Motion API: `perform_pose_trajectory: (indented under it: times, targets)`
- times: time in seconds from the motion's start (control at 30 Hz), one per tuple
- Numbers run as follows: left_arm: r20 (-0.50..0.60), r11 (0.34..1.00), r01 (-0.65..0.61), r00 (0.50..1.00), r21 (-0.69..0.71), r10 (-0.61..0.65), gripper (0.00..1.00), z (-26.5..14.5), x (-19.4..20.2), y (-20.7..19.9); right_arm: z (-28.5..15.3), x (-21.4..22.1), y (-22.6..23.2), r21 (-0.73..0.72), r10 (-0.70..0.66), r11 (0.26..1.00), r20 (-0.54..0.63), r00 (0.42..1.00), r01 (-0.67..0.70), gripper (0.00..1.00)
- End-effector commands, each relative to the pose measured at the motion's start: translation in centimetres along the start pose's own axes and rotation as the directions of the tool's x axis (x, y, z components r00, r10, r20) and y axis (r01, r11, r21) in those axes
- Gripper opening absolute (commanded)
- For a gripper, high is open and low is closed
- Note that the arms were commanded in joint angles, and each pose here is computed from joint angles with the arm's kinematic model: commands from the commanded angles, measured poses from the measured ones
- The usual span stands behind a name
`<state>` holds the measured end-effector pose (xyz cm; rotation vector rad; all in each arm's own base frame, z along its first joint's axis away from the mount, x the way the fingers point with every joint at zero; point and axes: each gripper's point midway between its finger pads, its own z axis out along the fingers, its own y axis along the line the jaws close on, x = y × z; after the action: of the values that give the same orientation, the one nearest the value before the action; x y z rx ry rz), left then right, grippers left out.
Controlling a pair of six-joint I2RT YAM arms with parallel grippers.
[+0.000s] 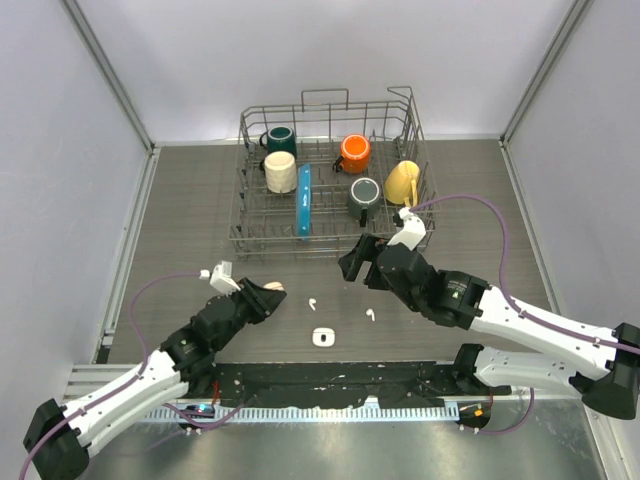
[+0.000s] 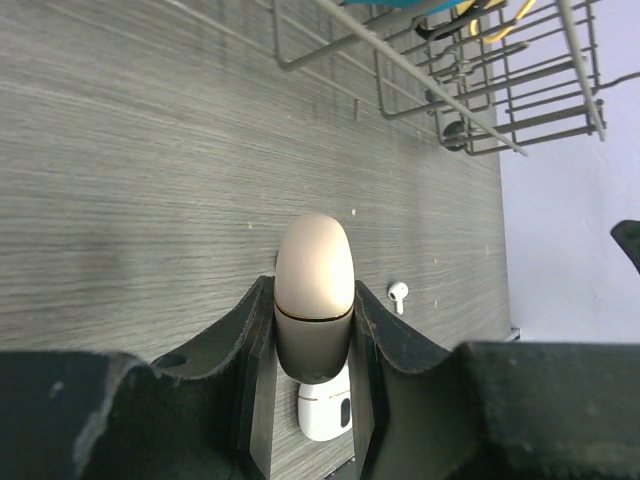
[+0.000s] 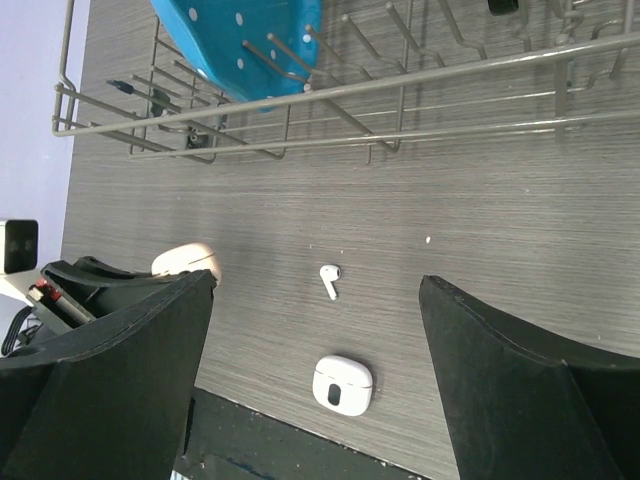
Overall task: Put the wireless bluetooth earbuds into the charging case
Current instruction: Place the charging case at the center of the board.
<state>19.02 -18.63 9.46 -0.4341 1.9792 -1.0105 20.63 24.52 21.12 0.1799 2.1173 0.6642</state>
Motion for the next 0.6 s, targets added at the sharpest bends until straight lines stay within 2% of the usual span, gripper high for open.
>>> perform_pose_trajectory:
  times: [0.0, 0.03, 0.23, 0.37, 0.57]
  targets:
    - [0.018, 0.994, 0.085, 0.996, -0.073, -0.084, 0.03, 0.1, 0.0, 1.5, -0.1, -0.6, 0.9, -0.02, 0.025, 0.999, 0.01, 1.0, -0.025, 0.89]
    - [0.001, 0.99, 0.072, 0.997, -0.117, -0.072, 0.02, 0.1, 0.6, 2.5, -0.1, -0.6, 0.8, -0.021, 0.026, 0.999, 0.011, 1.0, -0.026, 0.89]
    - [-0.078, 0.983, 0.021, 0.996, -0.181, -0.035, 0.03, 0.8, 2.4, 4.1, 0.1, -0.5, 1.1, -0.028, 0.029, 0.999, 0.007, 1.0, -0.029, 0.89]
    - [-0.093, 0.991, 0.045, 0.994, -0.125, -0.057, 0.05, 1.5, 3.5, 4.1, 0.1, -0.6, 1.4, -0.037, 0.027, 0.999, 0.002, 1.0, -0.027, 0.89]
    - [-0.147, 0.988, -0.013, 0.989, -0.156, -0.01, 0.11, 1.4, 4.5, 5.1, 0.2, -0.3, 1.2, -0.031, 0.024, 0.999, -0.003, 1.0, -0.024, 0.89]
